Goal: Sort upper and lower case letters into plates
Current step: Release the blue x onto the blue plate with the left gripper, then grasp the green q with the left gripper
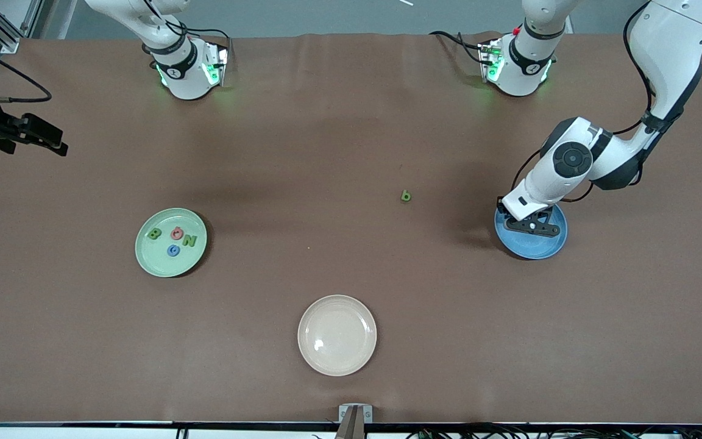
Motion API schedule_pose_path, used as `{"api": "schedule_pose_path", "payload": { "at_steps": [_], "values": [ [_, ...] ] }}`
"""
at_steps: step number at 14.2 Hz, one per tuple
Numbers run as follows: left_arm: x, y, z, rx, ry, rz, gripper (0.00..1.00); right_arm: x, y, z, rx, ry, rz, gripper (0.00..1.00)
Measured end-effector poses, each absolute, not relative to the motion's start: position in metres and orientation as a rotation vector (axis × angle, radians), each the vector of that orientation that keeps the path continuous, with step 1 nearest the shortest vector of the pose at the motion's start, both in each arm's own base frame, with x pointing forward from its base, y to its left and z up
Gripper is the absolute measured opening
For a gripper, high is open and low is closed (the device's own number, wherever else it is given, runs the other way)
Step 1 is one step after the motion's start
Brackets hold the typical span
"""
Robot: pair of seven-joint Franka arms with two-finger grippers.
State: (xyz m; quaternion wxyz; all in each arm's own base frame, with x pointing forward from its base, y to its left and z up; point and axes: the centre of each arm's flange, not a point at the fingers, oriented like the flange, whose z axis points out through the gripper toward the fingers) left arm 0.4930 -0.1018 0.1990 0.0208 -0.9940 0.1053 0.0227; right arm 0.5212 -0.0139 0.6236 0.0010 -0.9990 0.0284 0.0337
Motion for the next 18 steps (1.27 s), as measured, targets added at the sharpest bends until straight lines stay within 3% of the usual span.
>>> {"api": "schedule_pose_path", "payload": {
  "at_steps": [12,18],
  "values": [
    [0.493,-0.096,0.190,-3.093,0.305,0.098,0.37,0.522,-0.007,0.624,-3.138,0.030,0.054,1.00],
    [0.503,-0.111,0.215,-3.067,0.325,0.049,0.94,0.520,-0.009,0.622,-3.133,0.032,0.073,1.00]
  ]
}}
